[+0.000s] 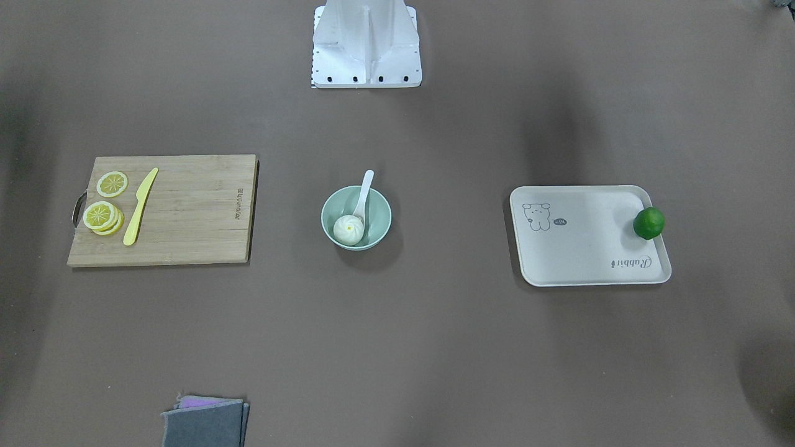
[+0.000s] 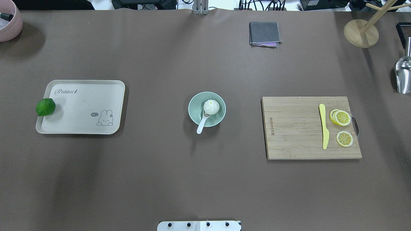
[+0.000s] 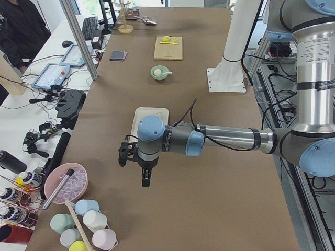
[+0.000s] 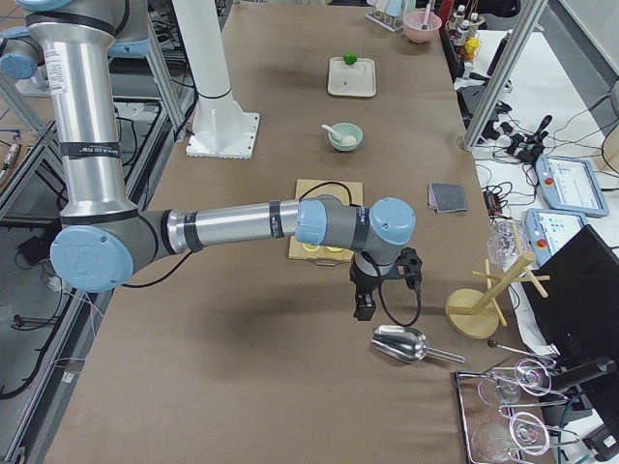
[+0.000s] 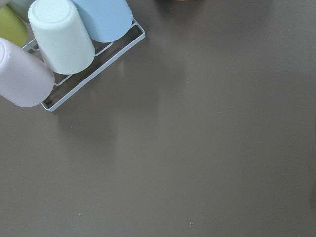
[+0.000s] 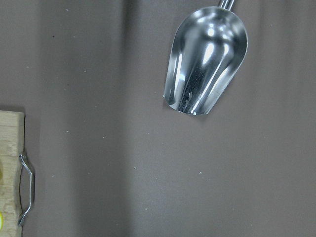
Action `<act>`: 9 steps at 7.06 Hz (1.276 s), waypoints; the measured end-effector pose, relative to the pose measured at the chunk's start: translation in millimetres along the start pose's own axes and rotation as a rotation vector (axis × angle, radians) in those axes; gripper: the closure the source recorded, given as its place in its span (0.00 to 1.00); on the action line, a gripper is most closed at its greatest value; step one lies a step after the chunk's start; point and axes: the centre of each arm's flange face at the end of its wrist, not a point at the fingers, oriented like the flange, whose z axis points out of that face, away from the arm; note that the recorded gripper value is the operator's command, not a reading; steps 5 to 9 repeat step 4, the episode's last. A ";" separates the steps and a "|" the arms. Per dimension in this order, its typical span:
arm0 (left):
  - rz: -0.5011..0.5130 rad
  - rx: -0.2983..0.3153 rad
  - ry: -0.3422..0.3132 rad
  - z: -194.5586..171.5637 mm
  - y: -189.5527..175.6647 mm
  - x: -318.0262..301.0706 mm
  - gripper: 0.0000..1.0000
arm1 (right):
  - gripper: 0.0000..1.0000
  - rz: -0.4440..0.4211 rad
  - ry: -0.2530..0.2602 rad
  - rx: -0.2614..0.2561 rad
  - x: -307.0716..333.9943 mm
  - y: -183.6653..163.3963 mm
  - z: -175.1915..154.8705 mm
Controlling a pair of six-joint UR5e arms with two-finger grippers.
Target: Put spoon and bun in bowl
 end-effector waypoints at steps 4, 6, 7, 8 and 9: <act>0.005 0.007 0.002 -2.8 -1.0 2.9 0.02 | 0.00 0.017 -0.002 -0.018 8.0 6.5 9.8; 0.005 0.007 0.002 -2.8 -1.0 2.9 0.02 | 0.00 0.017 -0.002 -0.018 8.0 6.5 9.8; 0.005 0.007 0.002 -2.8 -1.0 2.9 0.02 | 0.00 0.017 -0.002 -0.018 8.0 6.5 9.8; 0.005 0.007 0.002 -2.8 -1.0 2.9 0.02 | 0.00 0.017 -0.002 -0.018 8.0 6.5 9.8; 0.005 0.007 0.002 -2.8 -1.0 2.9 0.02 | 0.00 0.017 -0.002 -0.018 8.0 6.5 9.8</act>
